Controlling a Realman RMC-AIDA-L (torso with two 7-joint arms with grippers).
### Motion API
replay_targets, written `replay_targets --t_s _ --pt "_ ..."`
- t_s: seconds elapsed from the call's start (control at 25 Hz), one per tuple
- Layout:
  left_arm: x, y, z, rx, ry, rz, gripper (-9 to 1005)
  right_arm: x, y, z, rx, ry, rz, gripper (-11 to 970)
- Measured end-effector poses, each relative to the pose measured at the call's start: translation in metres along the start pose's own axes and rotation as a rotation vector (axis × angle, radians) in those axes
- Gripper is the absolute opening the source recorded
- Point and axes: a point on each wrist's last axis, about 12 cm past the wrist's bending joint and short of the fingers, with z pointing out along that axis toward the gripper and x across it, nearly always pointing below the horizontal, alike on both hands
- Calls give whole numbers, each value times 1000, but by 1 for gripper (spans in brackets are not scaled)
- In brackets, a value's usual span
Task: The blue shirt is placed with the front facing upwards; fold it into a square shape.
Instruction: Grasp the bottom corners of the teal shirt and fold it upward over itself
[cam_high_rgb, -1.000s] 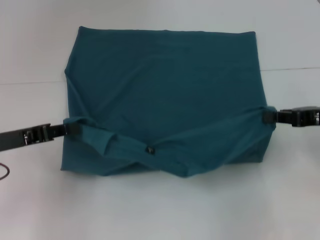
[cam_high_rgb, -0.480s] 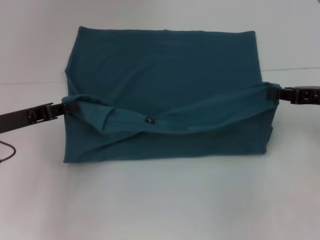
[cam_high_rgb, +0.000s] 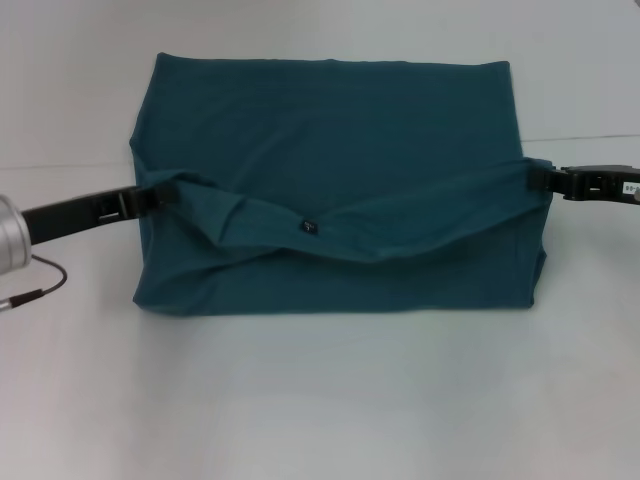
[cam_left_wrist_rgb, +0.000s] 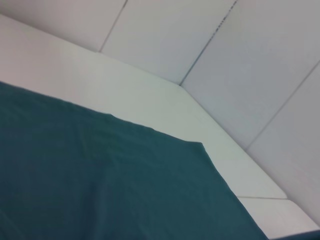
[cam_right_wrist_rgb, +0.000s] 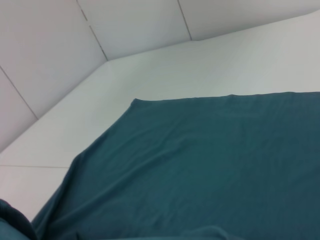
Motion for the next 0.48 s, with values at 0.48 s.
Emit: replay_targets --t_s 0.48 --pt "-7 4 14 -74 -36 13 37 -1 -3 8 62 -18 -14 54"
